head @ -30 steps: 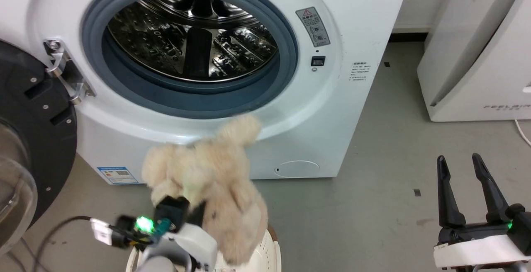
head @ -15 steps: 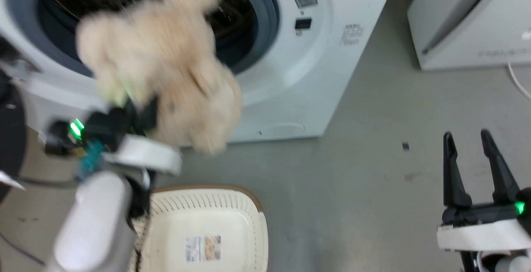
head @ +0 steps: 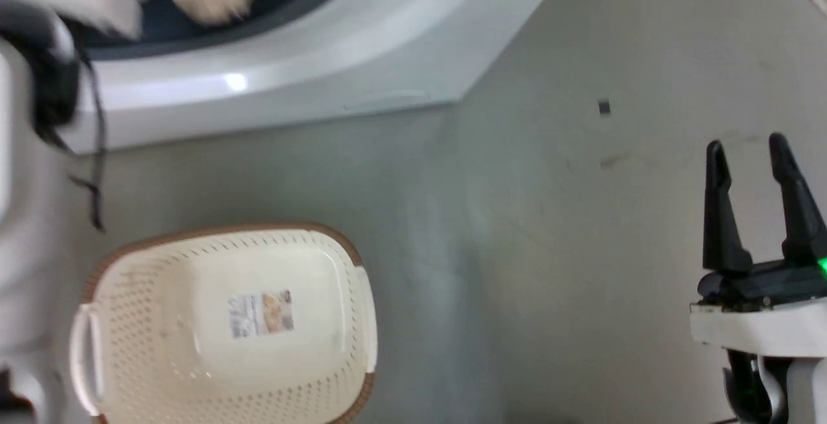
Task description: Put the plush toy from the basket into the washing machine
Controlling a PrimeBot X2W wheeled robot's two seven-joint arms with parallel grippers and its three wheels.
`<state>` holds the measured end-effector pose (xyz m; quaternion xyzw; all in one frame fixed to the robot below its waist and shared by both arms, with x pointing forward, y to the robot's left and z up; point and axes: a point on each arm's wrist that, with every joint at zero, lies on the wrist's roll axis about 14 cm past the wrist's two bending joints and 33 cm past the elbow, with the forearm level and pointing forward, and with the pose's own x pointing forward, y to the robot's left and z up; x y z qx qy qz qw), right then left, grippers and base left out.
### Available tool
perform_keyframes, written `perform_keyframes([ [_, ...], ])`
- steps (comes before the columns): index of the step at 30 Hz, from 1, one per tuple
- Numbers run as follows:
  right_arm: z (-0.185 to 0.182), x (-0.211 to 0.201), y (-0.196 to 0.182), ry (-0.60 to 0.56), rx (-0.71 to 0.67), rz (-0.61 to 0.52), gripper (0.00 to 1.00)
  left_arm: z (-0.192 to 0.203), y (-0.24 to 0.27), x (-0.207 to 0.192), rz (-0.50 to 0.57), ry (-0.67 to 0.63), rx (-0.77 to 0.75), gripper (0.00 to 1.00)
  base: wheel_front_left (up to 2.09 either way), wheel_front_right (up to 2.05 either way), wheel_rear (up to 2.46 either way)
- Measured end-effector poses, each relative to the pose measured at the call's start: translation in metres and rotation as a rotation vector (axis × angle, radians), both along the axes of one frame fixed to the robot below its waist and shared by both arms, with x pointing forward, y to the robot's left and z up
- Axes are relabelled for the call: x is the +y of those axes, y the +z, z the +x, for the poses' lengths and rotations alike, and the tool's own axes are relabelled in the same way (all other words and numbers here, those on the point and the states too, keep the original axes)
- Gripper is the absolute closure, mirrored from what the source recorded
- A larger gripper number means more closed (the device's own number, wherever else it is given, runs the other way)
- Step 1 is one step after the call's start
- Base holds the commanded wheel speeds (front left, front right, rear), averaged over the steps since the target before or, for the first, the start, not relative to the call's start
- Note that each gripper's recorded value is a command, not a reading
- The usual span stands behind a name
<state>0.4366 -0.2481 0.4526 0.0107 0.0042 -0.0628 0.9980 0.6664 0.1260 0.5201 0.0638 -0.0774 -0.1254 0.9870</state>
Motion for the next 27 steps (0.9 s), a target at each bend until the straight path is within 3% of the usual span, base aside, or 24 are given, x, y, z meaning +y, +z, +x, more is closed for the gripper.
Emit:
perform_keyframes([
  [11,0.009,-0.007,-0.052,-0.019,0.119,0.01,0.0,0.092,-0.055,0.01,0.042,0.087,0.117,1.0,0.0,0.0,0.0],
  [23,0.011,-0.01,-0.072,-0.024,0.167,0.009,0.0,0.111,-0.139,-0.002,0.077,0.06,0.365,1.0,0.0,0.0,0.0],
  [24,0.011,-0.009,-0.072,-0.022,0.165,0.011,0.0,0.11,-0.14,-0.002,0.083,0.055,0.366,0.7,0.0,0.0,0.0],
  [25,0.012,-0.008,-0.071,-0.019,0.16,0.013,0.0,0.108,-0.139,-0.003,0.088,0.051,0.363,0.0,0.0,0.0,0.0],
  [27,0.015,-0.007,-0.068,-0.015,0.148,0.014,0.0,0.106,-0.136,-0.006,0.102,0.034,0.354,0.0,0.0,0.0,0.0],
])
